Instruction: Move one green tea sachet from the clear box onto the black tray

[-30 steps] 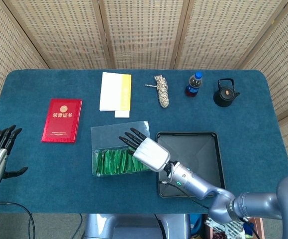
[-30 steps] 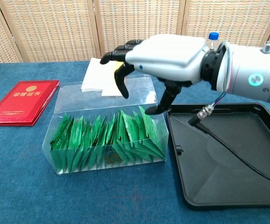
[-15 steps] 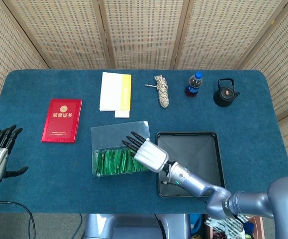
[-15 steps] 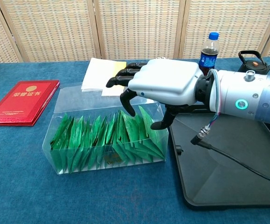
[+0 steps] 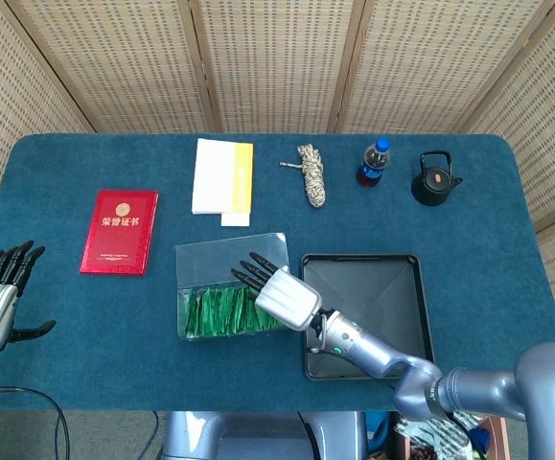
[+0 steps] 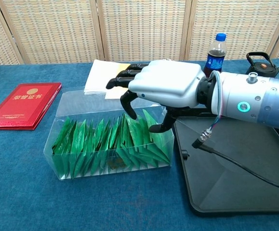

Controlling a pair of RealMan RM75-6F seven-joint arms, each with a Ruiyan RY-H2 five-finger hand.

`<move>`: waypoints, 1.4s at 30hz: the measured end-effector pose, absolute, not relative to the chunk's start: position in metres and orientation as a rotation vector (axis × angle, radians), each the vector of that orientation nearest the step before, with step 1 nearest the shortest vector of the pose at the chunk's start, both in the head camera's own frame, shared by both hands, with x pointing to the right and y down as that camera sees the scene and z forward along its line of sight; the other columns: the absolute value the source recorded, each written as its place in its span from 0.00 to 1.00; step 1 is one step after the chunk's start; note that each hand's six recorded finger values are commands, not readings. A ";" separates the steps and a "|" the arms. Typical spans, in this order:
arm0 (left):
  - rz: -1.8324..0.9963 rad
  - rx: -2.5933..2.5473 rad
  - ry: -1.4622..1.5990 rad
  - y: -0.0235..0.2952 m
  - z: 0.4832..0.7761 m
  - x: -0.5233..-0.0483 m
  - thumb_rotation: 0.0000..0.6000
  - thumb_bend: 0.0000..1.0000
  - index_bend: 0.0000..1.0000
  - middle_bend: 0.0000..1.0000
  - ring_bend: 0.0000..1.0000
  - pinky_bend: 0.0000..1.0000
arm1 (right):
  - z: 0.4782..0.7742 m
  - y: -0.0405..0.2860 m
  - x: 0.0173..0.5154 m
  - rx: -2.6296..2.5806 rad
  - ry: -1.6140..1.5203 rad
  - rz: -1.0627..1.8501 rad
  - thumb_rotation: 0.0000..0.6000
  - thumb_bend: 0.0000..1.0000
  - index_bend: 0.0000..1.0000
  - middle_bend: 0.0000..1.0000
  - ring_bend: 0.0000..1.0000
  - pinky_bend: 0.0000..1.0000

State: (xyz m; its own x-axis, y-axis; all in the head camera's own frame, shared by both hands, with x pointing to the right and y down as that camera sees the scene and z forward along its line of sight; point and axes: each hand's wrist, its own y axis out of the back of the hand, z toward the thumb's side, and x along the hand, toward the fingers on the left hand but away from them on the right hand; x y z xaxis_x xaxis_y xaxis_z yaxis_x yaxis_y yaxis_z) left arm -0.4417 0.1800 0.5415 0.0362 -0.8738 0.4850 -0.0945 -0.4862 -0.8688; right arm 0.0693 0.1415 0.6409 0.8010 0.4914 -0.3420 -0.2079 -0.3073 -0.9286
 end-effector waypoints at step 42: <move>-1.515 -1.671 0.998 0.179 0.541 -0.443 1.00 0.07 0.00 0.00 0.00 0.00 | 0.655 0.139 0.071 -1.669 -0.151 0.755 1.00 0.54 0.55 0.14 0.00 0.00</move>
